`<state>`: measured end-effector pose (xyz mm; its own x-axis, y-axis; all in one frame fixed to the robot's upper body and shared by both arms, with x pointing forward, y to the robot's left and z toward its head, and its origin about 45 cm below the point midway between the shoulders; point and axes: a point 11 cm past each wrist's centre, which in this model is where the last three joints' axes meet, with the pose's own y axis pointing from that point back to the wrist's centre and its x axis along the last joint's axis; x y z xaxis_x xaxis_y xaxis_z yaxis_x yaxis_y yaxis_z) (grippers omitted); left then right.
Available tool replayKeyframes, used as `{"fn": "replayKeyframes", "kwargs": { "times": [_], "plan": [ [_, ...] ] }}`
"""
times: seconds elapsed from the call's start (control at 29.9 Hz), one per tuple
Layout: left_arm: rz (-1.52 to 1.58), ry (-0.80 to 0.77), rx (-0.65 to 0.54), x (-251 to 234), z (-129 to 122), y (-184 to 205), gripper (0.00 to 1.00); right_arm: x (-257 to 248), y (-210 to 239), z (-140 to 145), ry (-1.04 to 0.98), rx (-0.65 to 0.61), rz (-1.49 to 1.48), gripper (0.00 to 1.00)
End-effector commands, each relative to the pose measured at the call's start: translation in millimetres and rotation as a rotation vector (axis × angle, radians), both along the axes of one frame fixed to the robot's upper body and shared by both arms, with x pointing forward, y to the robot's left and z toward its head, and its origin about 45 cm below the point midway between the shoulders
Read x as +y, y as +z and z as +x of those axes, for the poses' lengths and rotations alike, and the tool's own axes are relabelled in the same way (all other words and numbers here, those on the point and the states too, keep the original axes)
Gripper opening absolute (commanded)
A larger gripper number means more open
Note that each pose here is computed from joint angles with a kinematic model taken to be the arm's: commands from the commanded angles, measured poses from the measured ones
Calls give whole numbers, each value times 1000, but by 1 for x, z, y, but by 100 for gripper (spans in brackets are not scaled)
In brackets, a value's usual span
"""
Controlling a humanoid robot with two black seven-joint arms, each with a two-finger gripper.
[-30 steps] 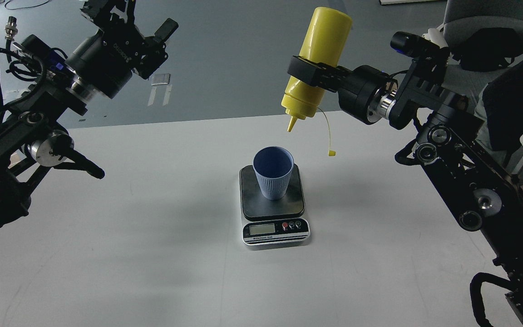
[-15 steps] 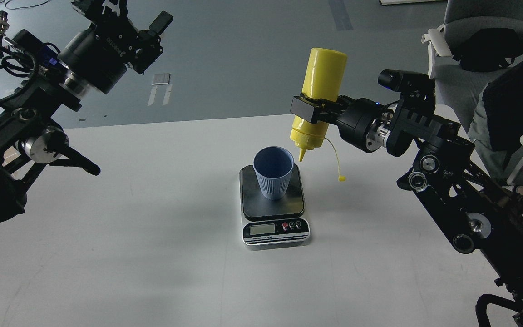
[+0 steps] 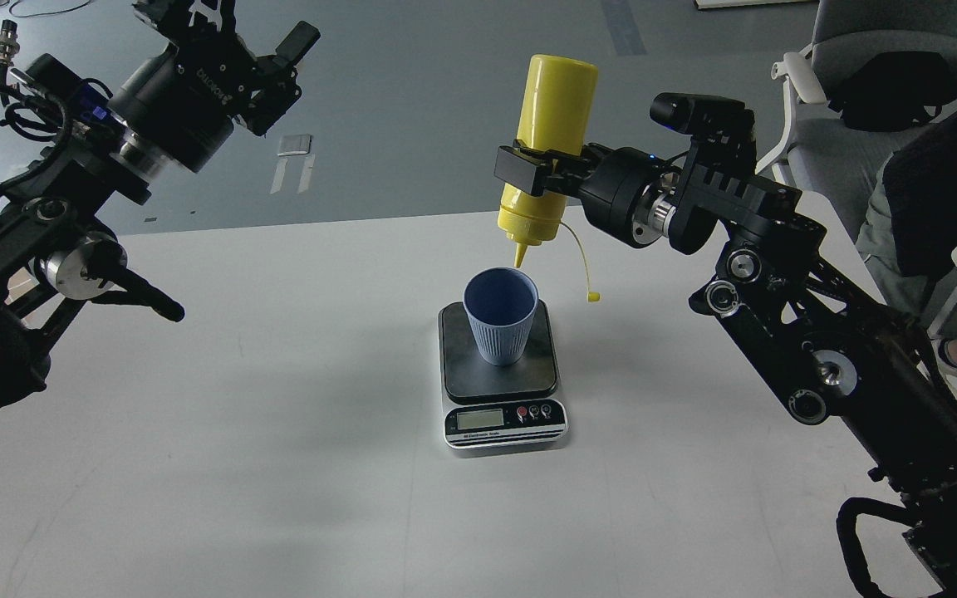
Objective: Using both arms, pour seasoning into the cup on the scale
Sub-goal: 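Raise the yellow bottle away from the cup and turn it upright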
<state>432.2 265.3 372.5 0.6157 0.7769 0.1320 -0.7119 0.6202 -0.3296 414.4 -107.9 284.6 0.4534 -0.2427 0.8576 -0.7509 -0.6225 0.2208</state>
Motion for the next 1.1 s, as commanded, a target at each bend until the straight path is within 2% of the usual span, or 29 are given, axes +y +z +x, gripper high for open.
{"fn": "replayKeyframes", "kwargs": {
  "times": [0.0,0.2,0.33,0.43,0.47,0.57,0.67,0.87,0.97,1.07],
  "plan": [
    [-1,-1,2,0,0,-1,98,5,-8,-5,17,13,-13,0],
    [-1,-4,3,-1,0,-1,98,1,-17,-8,2,43,9,0],
    [-2,-3,3,-1,0,-1,98,-14,8,6,-65,61,162,0],
    [-2,-3,3,-2,0,-1,98,-68,37,23,-217,220,536,1],
    [-3,-2,4,-3,0,-2,98,-84,48,25,-240,319,751,1],
    [0,-4,7,-5,0,-4,98,-100,68,24,-202,436,1110,0],
    [3,-2,8,-4,0,-4,98,-122,79,24,-183,435,1372,0],
    [9,-6,12,-4,-1,-6,98,-153,71,17,-172,455,1606,0],
    [14,-5,13,-2,-1,-6,98,-185,78,14,-131,459,1802,0],
    [16,-7,13,-2,-1,-6,98,-196,66,13,-150,471,1842,0]
  ]
}}
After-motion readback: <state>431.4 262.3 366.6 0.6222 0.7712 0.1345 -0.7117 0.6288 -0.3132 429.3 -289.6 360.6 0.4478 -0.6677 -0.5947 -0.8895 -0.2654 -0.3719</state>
